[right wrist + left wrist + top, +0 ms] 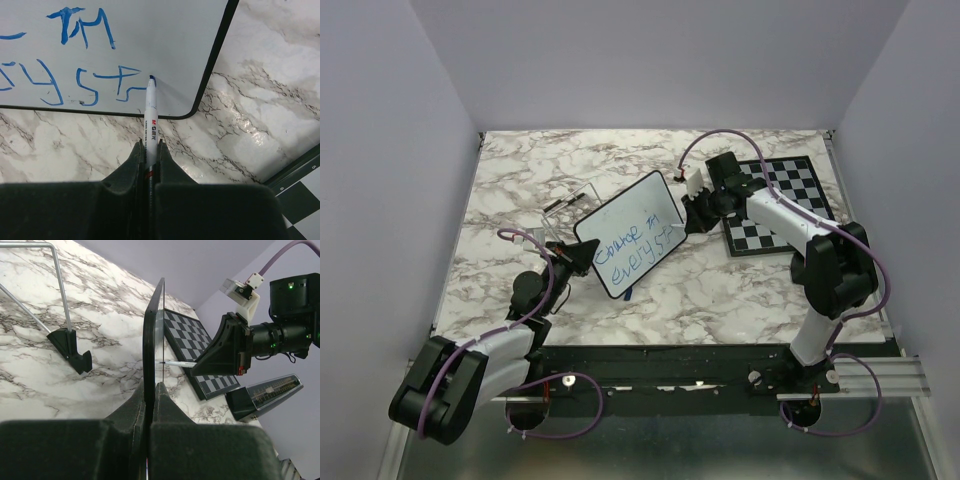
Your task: Write a sentence on the whiteboard
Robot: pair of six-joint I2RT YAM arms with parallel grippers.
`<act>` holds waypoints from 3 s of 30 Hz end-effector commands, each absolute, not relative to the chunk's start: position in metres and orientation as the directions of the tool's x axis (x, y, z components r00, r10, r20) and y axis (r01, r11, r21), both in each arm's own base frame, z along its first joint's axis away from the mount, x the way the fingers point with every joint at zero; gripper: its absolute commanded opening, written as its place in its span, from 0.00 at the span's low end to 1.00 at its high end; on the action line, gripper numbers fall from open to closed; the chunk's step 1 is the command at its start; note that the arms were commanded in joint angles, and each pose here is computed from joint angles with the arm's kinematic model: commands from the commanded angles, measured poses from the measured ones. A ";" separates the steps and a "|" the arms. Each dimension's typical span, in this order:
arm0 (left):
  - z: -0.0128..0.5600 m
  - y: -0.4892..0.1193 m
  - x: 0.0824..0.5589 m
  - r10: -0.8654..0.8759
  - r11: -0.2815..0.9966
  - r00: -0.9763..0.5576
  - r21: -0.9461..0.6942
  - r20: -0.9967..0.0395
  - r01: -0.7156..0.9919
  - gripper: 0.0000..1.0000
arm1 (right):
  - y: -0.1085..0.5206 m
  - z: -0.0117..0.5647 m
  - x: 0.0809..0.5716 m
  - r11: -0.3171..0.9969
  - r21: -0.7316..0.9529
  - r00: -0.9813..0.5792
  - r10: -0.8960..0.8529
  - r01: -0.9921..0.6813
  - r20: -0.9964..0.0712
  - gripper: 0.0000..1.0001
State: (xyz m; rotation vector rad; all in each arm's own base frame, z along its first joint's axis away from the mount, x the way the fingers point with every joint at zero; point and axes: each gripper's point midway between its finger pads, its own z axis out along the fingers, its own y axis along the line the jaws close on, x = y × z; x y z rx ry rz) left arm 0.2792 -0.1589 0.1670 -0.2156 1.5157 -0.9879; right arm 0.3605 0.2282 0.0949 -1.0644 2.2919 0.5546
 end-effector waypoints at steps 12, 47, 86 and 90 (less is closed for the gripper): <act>0.147 -0.162 0.266 -0.606 0.626 -0.279 -0.663 -0.745 0.412 0.00 | 0.234 0.078 0.343 0.529 0.197 -0.531 -0.607 -0.825 -0.591 0.01; 0.147 -0.162 0.265 -0.603 0.628 -0.278 -0.659 -0.748 0.413 0.00 | 0.221 0.092 0.367 0.615 0.110 -0.537 -0.570 -0.780 -0.622 0.00; 0.147 -0.162 0.266 -0.601 0.631 -0.276 -0.657 -0.750 0.412 0.00 | 0.221 0.094 0.368 0.612 0.111 -0.529 -0.563 -0.783 -0.635 0.00; 0.145 -0.161 0.266 -0.600 0.633 -0.280 -0.658 -0.750 0.407 0.00 | 0.219 0.083 0.357 0.595 0.131 -0.538 -0.584 -0.793 -0.608 0.01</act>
